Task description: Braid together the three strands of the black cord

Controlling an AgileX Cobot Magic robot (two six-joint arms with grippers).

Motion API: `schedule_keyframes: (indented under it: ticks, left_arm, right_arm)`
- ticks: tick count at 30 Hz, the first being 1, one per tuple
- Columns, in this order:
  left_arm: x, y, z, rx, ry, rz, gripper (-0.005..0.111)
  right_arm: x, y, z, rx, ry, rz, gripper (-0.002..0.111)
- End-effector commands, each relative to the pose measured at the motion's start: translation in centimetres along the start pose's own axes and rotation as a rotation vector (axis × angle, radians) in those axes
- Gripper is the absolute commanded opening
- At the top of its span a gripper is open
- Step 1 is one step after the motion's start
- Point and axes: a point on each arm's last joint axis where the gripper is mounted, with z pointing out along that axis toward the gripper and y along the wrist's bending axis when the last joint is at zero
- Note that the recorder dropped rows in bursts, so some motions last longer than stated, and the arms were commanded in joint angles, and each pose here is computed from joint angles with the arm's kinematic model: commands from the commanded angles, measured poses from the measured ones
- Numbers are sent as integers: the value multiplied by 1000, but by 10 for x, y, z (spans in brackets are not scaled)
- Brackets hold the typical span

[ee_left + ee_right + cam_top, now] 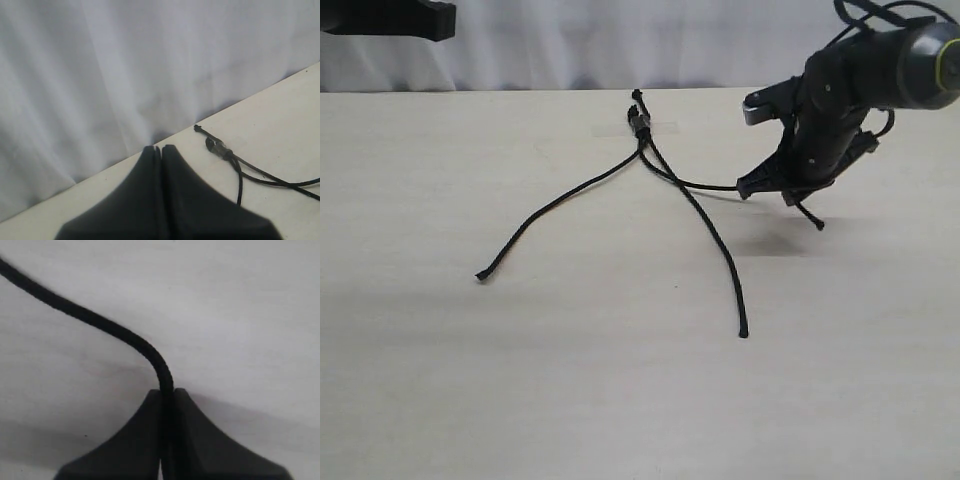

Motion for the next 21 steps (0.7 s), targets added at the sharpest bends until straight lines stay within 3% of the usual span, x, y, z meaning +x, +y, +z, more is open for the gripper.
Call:
schedule_keyframes:
  ticks: [1, 12, 17, 21]
  left_arm:
    - [0, 0, -1, -1, -3, 3, 0]
    - [0, 0, -1, -1, -3, 3, 0]
    - [0, 0, -1, -1, -3, 3, 0]
    - [0, 0, -1, -1, -3, 3, 0]
  right_arm:
    - [3, 11, 17, -53, 35, 29, 5]
    - [5, 11, 20, -22, 51, -8, 5]
    - [5, 0, 20, 88, 50, 1, 18]
    - [5, -2, 20, 86, 48, 48, 20]
